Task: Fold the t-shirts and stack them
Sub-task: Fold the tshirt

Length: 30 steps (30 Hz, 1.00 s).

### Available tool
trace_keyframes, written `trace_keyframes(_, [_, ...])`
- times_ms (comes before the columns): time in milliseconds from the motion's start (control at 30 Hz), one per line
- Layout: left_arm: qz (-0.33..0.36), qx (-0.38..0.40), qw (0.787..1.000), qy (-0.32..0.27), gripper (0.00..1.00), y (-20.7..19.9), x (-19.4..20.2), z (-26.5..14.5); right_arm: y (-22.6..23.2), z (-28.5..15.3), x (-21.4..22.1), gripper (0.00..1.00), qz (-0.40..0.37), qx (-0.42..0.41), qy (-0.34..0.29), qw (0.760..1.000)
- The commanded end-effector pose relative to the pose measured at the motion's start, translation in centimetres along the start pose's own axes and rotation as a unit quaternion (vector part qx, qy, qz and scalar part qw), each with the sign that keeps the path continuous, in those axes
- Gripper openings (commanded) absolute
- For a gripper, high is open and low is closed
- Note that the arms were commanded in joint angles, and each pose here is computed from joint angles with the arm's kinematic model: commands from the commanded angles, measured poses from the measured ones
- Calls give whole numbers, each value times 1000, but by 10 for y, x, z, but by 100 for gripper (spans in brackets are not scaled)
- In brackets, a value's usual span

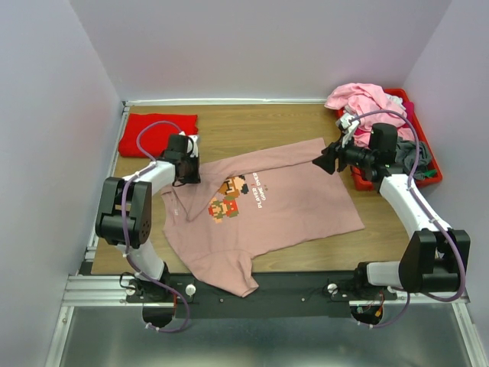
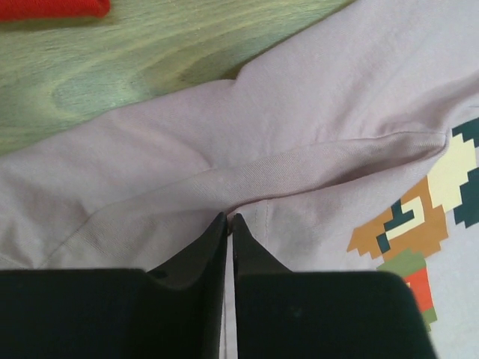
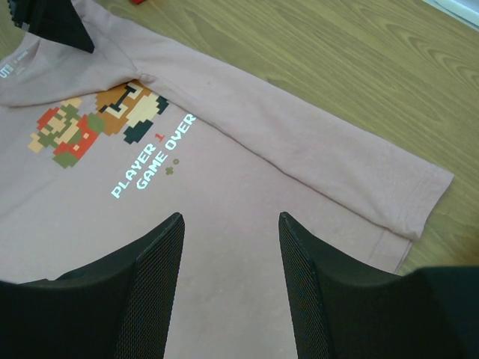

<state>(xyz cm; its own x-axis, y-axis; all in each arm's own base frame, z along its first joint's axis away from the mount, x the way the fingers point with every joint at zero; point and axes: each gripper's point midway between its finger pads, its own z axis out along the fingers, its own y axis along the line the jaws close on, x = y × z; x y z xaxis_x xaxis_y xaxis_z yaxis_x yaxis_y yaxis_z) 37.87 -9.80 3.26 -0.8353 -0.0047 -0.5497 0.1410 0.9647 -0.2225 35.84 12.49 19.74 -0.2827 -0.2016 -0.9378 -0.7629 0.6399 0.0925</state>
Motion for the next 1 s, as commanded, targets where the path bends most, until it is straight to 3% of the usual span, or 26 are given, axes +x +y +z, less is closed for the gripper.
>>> trace_keyframes(0, [5,34,999,-4,6,-16,1,-13,5,-2,8,61,8,-10,7,1000])
trace_keyframes(100, [5,37,999,-3,0,-18,2,-16,5,-3,8,61,8,-9,8,1000])
trace_keyframes(367, [4,99,995,-14,0,-48,3,-34,5,-4,7,61,6,-10,5,1000])
trace_keyframes(733, [54,268,961,50,1,-156,45,-42,-2,-10,6,61,8,3,2,1000])
trace_keyframes(767, [64,275,957,62,9,-165,52,-41,-3,-10,7,61,8,3,3,1000])
trace_keyframes(800, [66,275,957,64,26,-168,53,-42,-3,-10,8,61,9,4,3,1000])
trace_keyframes(900, [65,262,962,42,39,-170,41,-50,-5,-11,8,61,9,7,3,1000])
trace_keyframes(933, [66,258,963,32,50,-171,36,-53,-5,-12,8,61,10,7,3,1000])
trace_keyframes(967, [65,247,966,27,52,-169,30,-58,-5,-11,8,61,10,5,2,1000])
